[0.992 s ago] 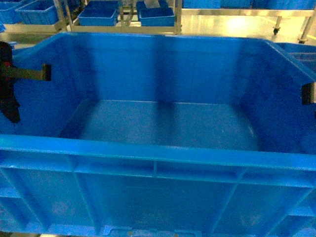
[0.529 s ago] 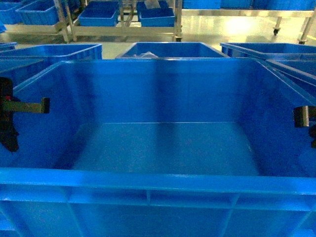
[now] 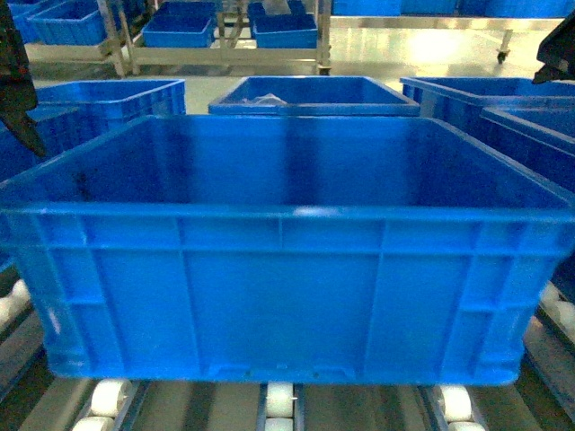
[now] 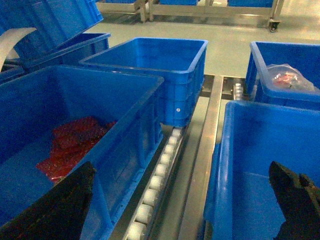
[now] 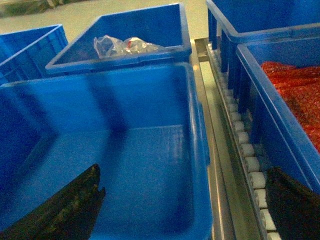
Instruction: Place box next to blue box on left shelf
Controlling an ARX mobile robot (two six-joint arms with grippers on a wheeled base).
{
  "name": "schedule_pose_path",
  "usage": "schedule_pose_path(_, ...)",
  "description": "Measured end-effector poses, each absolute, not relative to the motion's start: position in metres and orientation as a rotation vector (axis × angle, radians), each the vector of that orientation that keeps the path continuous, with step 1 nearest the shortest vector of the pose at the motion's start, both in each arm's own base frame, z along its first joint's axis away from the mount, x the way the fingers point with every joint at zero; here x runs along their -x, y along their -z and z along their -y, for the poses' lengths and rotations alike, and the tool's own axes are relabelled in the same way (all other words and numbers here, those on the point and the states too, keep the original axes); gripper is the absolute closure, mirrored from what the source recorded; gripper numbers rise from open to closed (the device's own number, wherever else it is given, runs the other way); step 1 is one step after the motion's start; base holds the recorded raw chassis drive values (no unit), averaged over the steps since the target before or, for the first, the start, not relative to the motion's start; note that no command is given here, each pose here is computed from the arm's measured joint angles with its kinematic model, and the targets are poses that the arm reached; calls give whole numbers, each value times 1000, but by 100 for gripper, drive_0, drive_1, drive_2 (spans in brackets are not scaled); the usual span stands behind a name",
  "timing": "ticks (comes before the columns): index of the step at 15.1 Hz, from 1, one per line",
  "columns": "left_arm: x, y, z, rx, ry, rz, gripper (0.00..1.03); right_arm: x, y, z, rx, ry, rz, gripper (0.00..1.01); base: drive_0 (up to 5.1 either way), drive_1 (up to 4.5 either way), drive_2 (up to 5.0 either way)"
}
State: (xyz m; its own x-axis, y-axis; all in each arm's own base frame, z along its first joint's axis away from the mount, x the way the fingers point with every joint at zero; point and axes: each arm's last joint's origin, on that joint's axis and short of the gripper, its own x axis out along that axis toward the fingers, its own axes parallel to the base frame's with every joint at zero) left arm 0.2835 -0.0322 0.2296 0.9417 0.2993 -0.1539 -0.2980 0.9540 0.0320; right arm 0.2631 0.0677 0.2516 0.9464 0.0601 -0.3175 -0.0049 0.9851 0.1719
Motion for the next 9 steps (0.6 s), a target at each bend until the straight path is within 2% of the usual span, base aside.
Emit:
schedule_pose_path(1, -283, -230, 32, -7, -303, -156, 6, -263, -250, -68, -168, -29, -338, 1, 0, 0, 0)
schedule_pose_path(2, -283, -230, 32, -8, -303, -158, 5, -264, -249, -68, -166, -29, -343, 4, 0, 0, 0)
schedule_pose_path(3, -280, -231, 27, 15, -180, -49, 15, -263, -247, -66, -146, -13, -184, 12, 0, 0, 0)
schedule_pose_path(4, -264, -226, 24, 19, -65, 2, 28, -251, -236, -56, -92, -9, -82, 25, 0, 0, 0)
schedule_pose_path(5, -249, -217, 20, 19, -20, 5, 41, -234, -222, -44, -50, 5, -32, 39, 0, 0, 0)
schedule_pose_path(7, -222, -200, 16, 17, 4, -14, 70, -211, -214, -30, -25, 5, 8, 67, 0, 0, 0)
schedule_pose_path(9, -200, -192, 5, 18, 4, -7, 99, -191, -197, -21, -12, 4, -13, 96, 0, 0, 0)
